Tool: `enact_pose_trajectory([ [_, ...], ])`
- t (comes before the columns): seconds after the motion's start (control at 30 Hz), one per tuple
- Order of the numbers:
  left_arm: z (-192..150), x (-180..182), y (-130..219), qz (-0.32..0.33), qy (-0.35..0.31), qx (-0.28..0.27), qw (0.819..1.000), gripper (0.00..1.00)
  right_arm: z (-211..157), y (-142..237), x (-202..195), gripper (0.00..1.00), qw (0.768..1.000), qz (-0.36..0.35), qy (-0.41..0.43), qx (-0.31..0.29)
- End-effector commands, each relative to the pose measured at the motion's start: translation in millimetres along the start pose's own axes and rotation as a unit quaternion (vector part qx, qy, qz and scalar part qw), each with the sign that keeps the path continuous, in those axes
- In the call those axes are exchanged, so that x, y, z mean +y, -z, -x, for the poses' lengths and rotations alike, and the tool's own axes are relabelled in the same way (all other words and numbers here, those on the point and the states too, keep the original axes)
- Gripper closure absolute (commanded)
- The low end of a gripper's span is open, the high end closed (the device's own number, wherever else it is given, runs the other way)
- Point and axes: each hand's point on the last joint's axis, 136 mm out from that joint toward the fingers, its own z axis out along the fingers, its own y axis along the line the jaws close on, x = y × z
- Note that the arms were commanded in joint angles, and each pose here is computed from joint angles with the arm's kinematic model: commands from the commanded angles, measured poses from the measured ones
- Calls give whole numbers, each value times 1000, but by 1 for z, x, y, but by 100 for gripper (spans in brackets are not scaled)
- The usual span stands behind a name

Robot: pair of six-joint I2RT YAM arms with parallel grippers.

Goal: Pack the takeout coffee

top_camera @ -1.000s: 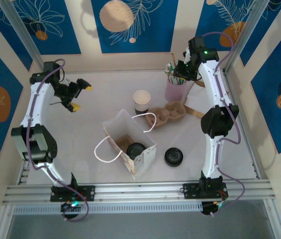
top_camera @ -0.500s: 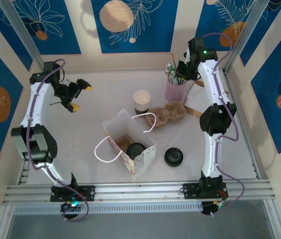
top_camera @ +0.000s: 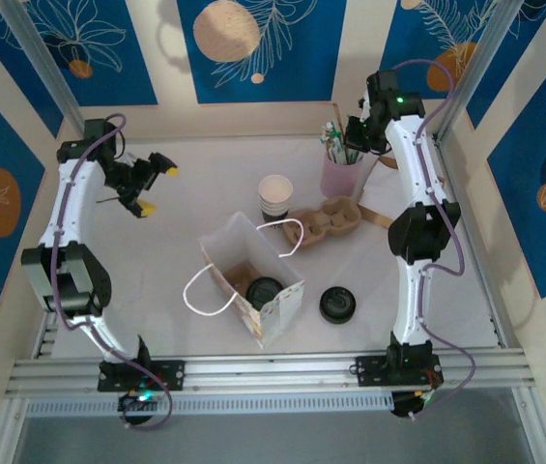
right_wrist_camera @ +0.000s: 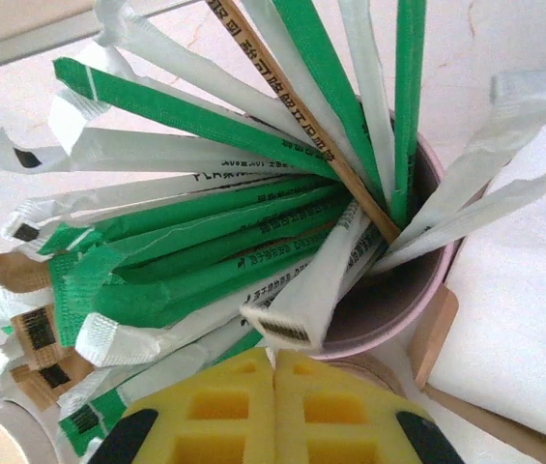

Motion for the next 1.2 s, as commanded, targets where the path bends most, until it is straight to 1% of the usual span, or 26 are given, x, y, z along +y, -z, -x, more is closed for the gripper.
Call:
enact_pose_trajectory([
  [0.0, -6, -4, 7, 2, -11, 0, 1000, 0, 3, 41, 8, 100, 999, -2, 23, -36],
  [0.2, -7, -3, 8, 1, -13, 0, 1000, 0, 4, 68, 16, 100, 997, 2, 38, -64],
  [0.37, -10, -4, 10, -4, -13, 0, 1000, 0, 3, 97, 21, 100, 995, -3, 46, -89],
  [0.53, -14, -10, 16, -16, -20, -7, 1000, 0, -1, 141, 29, 100, 990, 6, 52, -129],
  [0.7, -18, -24, 29, -50, -33, -29, 998, 0, -11, 193, 44, 100, 981, 36, 53, -181],
  [0.77, -20, -31, 35, -69, -42, -42, 996, 0, -20, 215, 52, 100, 977, 64, 51, -196],
  [0.93, -28, -51, 51, -106, -67, -67, 990, 0, -50, 258, 69, 100, 969, 133, 46, -203],
  [1.1, -40, -68, 62, -132, -94, -84, 983, 0, -94, 291, 95, 100, 954, 244, 47, -167],
  [1.17, -44, -68, 61, -133, -98, -88, 982, 0, -114, 307, 106, 100, 943, 297, 42, -148],
])
